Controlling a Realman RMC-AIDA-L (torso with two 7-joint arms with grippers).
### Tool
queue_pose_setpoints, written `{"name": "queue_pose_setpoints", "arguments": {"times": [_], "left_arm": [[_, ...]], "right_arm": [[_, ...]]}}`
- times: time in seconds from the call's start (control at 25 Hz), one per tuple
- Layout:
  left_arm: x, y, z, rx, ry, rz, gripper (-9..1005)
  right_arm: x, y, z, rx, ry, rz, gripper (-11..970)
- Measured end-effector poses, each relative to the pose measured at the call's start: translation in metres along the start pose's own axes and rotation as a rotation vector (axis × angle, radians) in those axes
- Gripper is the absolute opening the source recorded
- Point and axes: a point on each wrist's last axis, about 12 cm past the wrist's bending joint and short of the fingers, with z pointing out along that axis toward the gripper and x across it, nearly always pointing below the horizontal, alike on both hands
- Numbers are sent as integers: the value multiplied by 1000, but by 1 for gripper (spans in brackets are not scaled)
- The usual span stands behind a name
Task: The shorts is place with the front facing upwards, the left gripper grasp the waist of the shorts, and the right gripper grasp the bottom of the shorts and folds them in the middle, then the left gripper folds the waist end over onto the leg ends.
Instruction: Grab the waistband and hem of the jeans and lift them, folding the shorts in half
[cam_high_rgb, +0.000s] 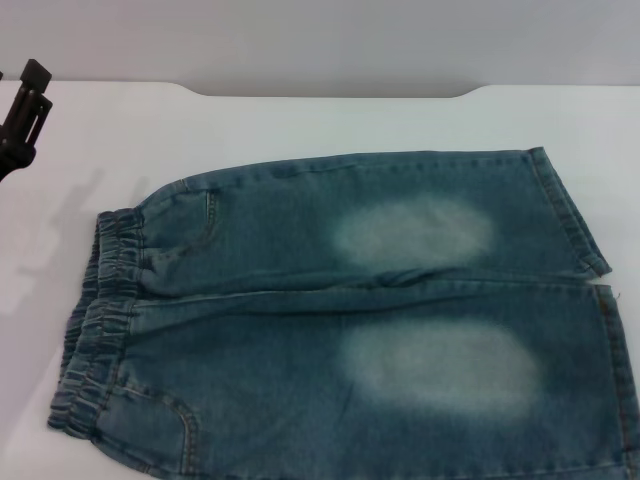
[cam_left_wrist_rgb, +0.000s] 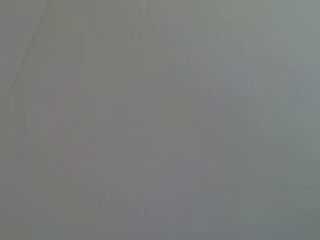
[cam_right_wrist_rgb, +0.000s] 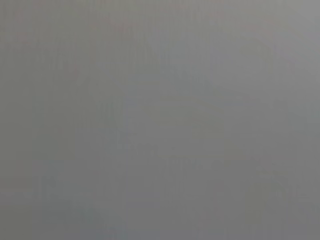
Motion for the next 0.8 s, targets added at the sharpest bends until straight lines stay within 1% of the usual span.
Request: {"name": "queue_pose_setpoints", "arguments": {"times": [0.56, 0.8], "left_arm": [[1, 0, 0, -1, 7, -3, 615], [0, 1, 0, 9, 13, -35, 608]], "right_arm": [[0, 1, 1, 2, -2, 4, 205], [0, 2, 2, -7, -2, 14, 205]]}}
